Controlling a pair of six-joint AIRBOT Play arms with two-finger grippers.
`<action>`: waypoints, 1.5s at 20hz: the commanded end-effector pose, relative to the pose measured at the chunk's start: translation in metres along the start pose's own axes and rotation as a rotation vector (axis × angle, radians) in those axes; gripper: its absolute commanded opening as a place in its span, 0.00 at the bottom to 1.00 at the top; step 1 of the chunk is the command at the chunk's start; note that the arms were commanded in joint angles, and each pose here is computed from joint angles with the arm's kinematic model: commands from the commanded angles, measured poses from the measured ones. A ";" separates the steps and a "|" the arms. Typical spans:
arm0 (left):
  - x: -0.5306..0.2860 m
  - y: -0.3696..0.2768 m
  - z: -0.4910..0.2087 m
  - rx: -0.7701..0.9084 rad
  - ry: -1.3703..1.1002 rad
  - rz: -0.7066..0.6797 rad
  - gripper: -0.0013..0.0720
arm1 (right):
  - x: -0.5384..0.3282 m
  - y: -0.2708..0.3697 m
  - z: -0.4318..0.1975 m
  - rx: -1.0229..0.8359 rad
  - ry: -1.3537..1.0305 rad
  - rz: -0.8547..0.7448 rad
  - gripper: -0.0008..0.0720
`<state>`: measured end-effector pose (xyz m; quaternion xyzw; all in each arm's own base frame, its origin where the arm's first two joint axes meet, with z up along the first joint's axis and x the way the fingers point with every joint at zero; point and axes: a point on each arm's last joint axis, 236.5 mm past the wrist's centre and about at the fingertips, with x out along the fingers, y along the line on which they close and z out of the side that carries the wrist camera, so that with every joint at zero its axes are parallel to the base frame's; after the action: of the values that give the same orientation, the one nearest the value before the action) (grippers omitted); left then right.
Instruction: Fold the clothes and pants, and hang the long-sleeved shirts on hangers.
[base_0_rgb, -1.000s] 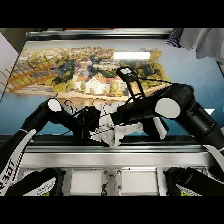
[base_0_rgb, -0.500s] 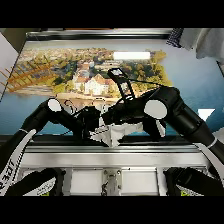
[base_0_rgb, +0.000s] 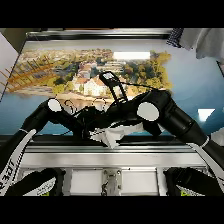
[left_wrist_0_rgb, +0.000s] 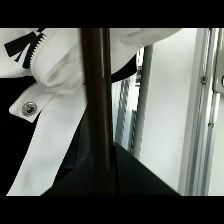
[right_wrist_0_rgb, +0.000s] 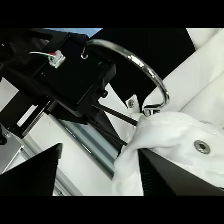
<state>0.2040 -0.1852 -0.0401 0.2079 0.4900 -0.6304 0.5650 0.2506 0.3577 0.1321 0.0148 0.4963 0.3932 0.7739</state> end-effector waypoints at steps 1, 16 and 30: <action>0.000 0.000 0.000 -0.001 0.001 -0.001 0.04 | -0.001 0.000 -0.001 -0.003 0.003 0.000 0.79; 0.000 0.000 -0.001 0.000 0.003 -0.001 0.04 | -0.101 -0.088 0.012 -0.101 -0.016 0.113 0.86; 0.000 -0.001 -0.001 0.000 0.004 -0.004 0.04 | -0.120 -0.186 -0.049 -0.427 -0.272 0.302 0.86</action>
<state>0.2031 -0.1847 -0.0401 0.2079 0.4912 -0.6309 0.5634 0.2977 0.1531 0.1296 -0.0302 0.3714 0.5633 0.7375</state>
